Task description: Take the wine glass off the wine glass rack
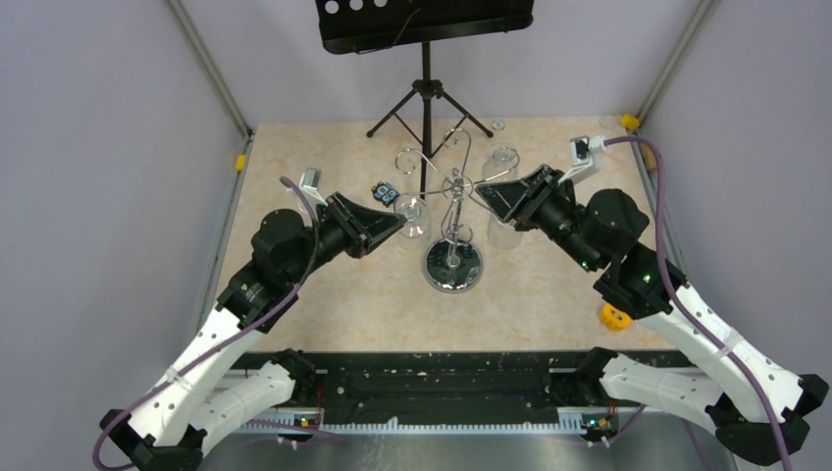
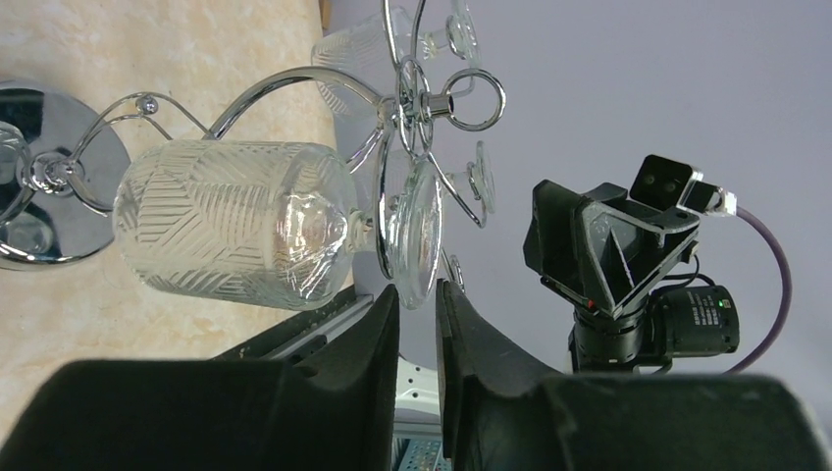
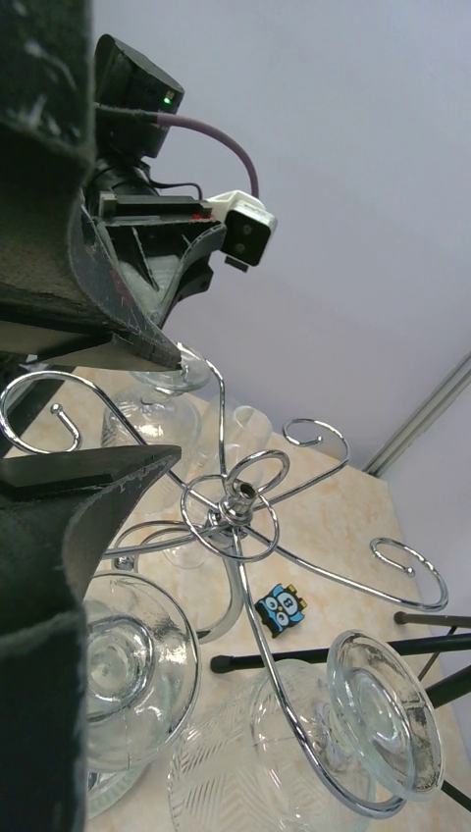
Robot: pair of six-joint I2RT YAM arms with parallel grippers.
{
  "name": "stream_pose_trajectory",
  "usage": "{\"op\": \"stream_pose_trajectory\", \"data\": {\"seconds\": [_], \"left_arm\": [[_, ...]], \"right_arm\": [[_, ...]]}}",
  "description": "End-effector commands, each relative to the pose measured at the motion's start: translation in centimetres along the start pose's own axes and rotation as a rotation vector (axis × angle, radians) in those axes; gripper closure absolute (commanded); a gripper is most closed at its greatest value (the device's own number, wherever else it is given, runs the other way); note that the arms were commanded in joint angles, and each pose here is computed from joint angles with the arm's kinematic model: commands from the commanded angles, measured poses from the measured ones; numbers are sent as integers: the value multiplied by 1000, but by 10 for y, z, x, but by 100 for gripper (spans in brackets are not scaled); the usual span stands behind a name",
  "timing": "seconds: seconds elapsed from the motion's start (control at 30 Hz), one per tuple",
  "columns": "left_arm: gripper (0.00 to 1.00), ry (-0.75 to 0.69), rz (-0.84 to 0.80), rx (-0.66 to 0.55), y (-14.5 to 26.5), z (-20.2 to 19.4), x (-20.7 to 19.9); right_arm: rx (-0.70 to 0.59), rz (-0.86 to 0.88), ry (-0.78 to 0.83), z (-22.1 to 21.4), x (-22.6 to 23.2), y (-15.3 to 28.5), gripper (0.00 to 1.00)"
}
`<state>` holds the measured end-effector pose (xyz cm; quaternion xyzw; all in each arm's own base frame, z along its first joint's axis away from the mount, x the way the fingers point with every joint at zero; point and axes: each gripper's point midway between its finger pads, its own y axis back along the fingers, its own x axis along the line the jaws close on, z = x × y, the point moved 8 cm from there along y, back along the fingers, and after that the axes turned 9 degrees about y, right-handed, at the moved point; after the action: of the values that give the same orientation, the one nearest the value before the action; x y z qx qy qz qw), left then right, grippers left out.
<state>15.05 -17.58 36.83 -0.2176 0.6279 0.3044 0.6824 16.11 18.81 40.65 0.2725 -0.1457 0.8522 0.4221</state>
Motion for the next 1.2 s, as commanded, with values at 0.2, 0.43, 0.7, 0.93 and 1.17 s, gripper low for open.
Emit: {"op": "stream_pose_trajectory", "data": {"seconds": [0.2,0.43,0.7,0.93,1.17], "left_arm": [[77,-23,-140,8,2,1,-30],[78,-13,-137,18,-5,1,-29],[77,8,-127,-19,-9,5,-30],[73,26,-75,-78,-13,11,-27],[71,-4,7,-94,-19,15,-22]], "right_arm": [[-50,25,-11,12,6,0,65],[-51,18,-11,11,5,0,64],[-52,15,-11,10,3,1,64],[-54,9,-10,10,2,1,64],[-64,-2,-11,10,0,4,64]]}}
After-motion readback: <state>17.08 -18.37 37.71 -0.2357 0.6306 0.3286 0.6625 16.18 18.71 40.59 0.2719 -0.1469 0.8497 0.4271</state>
